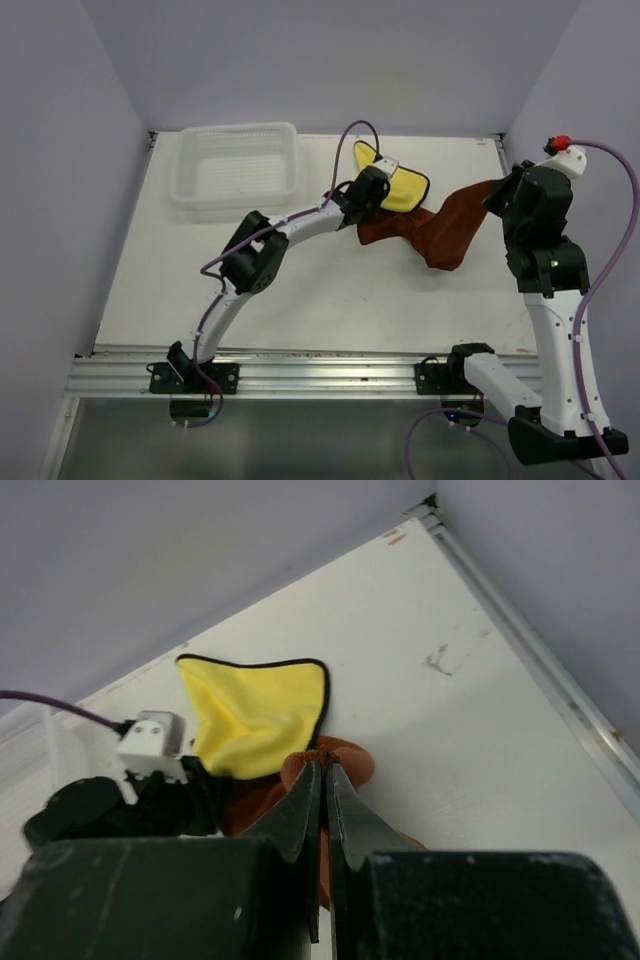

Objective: Roll the towels
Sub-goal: Move the towel to the center of the board

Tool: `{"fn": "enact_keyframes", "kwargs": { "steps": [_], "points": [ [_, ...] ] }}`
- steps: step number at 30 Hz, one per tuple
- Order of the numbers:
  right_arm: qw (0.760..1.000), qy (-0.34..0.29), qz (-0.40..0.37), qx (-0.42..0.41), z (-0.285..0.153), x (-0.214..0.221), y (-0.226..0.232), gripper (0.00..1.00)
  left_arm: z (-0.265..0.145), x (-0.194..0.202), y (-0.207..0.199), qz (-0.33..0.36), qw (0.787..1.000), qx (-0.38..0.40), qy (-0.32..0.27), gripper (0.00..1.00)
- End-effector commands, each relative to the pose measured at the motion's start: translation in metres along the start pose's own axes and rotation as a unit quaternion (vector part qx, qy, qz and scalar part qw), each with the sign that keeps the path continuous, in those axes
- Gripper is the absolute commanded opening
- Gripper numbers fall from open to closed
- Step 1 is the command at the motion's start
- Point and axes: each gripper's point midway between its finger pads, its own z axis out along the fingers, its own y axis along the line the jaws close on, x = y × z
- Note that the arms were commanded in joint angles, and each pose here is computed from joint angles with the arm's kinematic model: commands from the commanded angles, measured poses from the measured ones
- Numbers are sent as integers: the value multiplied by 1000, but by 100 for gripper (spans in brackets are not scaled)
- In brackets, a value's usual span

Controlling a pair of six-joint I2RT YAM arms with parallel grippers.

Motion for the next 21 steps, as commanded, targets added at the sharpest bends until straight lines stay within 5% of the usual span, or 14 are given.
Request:
{"fn": "enact_keyframes", "kwargs": {
  "steps": [1,4,9,12,20,21],
  "points": [
    [992,-35,-25,116,-12,-21,-43,0,-42,-100,35,-52,992,-23,-116,36],
    [977,-60,-42,201,-24,-33,-72,0,-47,-115,58,-99,987,-4,-123,36],
    [967,-93,-38,235,-40,-47,-88,0,-33,-110,105,-143,983,-3,-113,3],
    [970,-83,-36,224,-36,-43,-83,0,-20,-115,114,-151,983,-9,-108,0],
    [990,-59,-17,124,-21,-23,-51,0,-14,-170,149,-202,957,-64,-196,0],
    [992,-57,-17,109,-20,-22,-47,0,-12,-172,153,-202,956,-59,-204,25]
  ]
}}
